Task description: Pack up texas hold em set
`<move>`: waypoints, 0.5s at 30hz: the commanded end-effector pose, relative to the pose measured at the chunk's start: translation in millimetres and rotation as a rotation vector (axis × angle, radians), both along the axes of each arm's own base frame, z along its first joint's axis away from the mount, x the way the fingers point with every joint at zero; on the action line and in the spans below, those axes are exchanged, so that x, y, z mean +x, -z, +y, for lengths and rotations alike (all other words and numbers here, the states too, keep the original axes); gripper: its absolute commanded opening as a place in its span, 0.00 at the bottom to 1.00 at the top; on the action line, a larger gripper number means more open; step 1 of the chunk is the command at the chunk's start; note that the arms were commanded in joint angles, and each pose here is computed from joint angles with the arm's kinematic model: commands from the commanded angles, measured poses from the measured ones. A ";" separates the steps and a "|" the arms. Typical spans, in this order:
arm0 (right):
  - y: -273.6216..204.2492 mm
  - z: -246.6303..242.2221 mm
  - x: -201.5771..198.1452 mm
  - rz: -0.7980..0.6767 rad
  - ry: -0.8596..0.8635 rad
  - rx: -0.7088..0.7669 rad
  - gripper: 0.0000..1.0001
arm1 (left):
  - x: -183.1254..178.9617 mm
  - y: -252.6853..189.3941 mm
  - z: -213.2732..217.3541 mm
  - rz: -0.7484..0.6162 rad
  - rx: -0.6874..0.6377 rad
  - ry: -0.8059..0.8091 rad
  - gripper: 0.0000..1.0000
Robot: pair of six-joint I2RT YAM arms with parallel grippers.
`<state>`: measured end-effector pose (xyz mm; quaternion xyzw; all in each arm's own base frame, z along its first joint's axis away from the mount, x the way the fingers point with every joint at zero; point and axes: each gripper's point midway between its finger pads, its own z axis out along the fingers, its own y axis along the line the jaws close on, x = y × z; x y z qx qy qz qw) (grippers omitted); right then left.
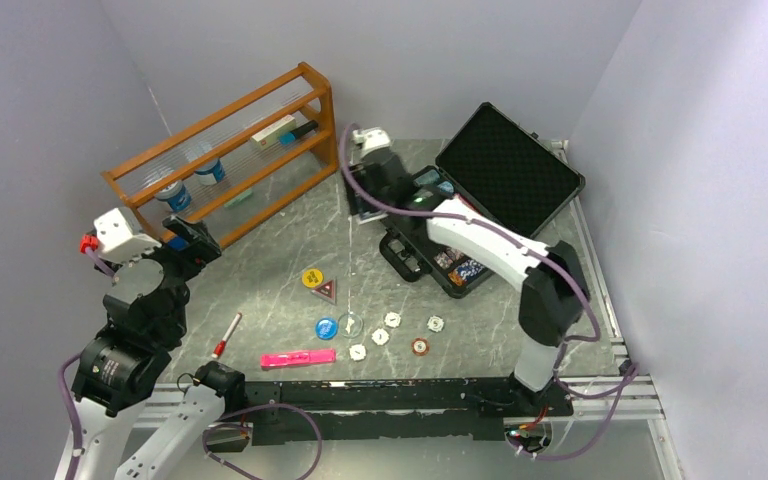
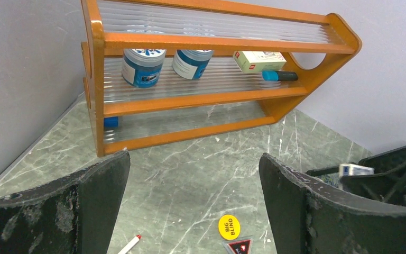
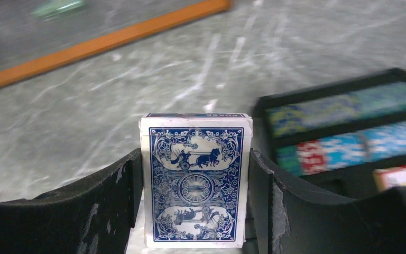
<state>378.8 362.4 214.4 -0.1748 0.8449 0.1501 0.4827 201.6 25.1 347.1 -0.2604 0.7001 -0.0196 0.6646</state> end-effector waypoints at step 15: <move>53.0 -145.5 34.3 0.093 -0.123 -0.214 0.47 | 18.4 3.0 -24.4 -0.011 -0.034 0.098 0.97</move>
